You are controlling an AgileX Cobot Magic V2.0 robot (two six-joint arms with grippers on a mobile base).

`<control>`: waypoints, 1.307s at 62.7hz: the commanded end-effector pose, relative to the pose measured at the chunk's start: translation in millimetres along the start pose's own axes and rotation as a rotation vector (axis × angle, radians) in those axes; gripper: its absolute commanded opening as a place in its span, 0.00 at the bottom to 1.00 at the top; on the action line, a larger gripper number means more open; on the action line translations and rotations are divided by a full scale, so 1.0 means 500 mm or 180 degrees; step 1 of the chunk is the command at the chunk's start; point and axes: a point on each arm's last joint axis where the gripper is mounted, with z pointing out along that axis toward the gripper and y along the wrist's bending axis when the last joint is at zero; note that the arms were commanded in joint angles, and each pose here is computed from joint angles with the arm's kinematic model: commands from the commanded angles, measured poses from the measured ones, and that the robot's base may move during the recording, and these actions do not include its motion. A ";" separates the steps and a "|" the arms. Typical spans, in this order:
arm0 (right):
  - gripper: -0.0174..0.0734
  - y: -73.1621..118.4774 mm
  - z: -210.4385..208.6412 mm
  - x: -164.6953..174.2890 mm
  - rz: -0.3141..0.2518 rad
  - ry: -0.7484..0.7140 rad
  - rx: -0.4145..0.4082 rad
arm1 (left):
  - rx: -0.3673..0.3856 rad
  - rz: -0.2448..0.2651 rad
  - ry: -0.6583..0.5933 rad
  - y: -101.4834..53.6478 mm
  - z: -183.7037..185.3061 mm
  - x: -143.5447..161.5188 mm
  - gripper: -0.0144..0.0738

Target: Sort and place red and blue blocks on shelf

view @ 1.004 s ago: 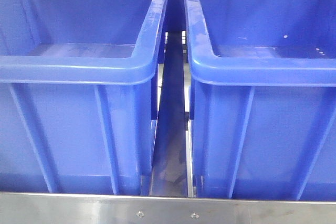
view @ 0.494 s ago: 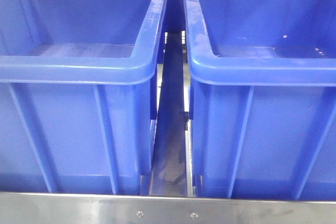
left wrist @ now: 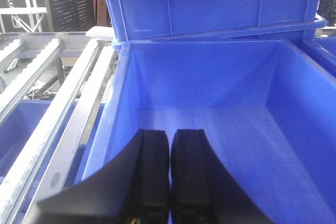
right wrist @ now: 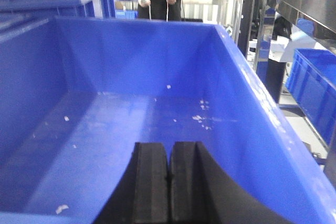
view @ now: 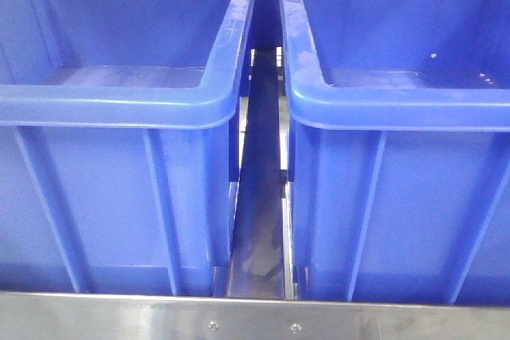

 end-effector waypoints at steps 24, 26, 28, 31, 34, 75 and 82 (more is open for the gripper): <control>0.25 -0.001 -0.005 -0.031 -0.0019 -0.0364 0.0018 | 0.0014 -0.0035 -0.0346 -0.001 -0.002 -0.033 0.31; 0.25 -0.001 -0.005 -0.031 -0.0019 -0.0364 0.0018 | 0.0014 -0.0035 -0.0346 -0.001 -0.002 -0.033 0.31; 0.25 -0.001 -0.005 -0.031 -0.0019 -0.0364 0.0018 | 0.0014 -0.0035 -0.0346 -0.001 -0.002 -0.033 0.31; 0.25 -0.001 -0.005 -0.031 -0.0019 -0.0364 0.0018 | 0.0014 -0.0035 -0.0346 -0.001 -0.002 -0.033 0.31; 0.25 -0.001 -0.005 -0.031 -0.0019 -0.0364 0.0018 | 0.0014 -0.0035 -0.0346 -0.001 -0.002 -0.033 0.31; 0.25 -0.001 -0.005 -0.031 -0.0020 -0.0364 0.0021 | -0.0012 0.0004 -0.0789 0.001 -0.016 0.058 0.31; 0.25 -0.001 -0.005 -0.031 -0.0020 -0.0364 0.0021 | -0.0012 -0.0173 -0.0824 0.003 -0.026 0.102 0.31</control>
